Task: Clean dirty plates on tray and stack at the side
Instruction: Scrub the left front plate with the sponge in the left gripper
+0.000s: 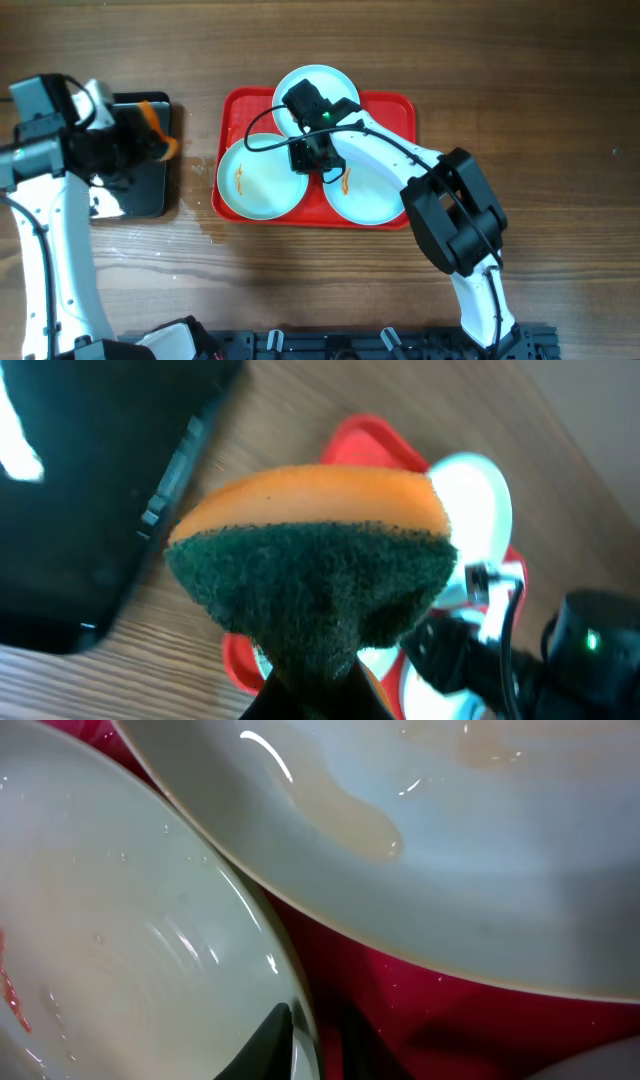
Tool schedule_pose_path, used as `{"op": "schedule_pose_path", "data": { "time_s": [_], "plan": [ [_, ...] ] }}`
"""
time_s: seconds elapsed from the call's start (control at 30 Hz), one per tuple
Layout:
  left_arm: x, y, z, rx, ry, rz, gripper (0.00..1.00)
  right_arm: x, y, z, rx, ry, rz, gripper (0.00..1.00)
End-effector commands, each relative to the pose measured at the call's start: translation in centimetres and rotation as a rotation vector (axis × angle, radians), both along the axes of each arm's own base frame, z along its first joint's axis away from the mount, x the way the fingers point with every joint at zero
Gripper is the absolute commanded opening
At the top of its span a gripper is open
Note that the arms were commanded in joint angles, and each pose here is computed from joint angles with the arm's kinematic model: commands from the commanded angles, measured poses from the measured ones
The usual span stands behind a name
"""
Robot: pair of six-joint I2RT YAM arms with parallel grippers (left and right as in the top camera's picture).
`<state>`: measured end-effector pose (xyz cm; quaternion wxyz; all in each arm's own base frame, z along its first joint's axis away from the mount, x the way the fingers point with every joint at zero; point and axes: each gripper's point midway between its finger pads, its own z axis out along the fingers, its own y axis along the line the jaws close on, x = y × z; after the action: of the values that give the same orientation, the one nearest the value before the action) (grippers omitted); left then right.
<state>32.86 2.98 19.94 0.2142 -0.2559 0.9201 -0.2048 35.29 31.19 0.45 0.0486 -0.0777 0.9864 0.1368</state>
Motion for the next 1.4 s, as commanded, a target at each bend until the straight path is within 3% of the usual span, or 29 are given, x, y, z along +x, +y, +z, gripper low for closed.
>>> {"op": "schedule_pose_path", "data": {
  "time_s": [0.0, 0.2, 0.4, 0.7, 0.93, 1.2, 1.37],
  "plan": [
    [-0.7, -4.3, -1.9, -0.067, 0.039, -0.119, 0.04, -0.2, -0.5, -1.3, -0.035, 0.02, -0.028, 0.2],
    [-0.3, -8.5, -4.9, -0.069, 0.052, -0.238, 0.04, -0.6, -0.9, -1.4, -0.048, 0.037, -0.031, 0.18],
    [-0.4, -9.5, -8.1, -0.035, 0.155, -0.235, 0.04, -0.8, -1.3, -1.5, -0.057, 0.054, -0.035, 0.06],
    [-0.1, -13.8, -12.9, -0.036, 0.259, -0.337, 0.04, -0.9, -1.5, -1.5, -0.061, 0.06, -0.039, 0.04],
    [0.3, -12.2, -16.3, 0.064, 0.34, -0.246, 0.04, -0.9, -1.5, -1.5, -0.061, 0.059, -0.038, 0.04],
    [0.6, -13.7, -18.3, 0.054, 0.369, -0.234, 0.04, -0.8, -1.5, -1.5, -0.059, 0.057, -0.04, 0.04],
    [0.1, -13.6, -19.7, 0.165, 0.392, -0.251, 0.04, -0.8, -1.5, -1.5, -0.059, 0.057, -0.04, 0.04]
  ]
}}
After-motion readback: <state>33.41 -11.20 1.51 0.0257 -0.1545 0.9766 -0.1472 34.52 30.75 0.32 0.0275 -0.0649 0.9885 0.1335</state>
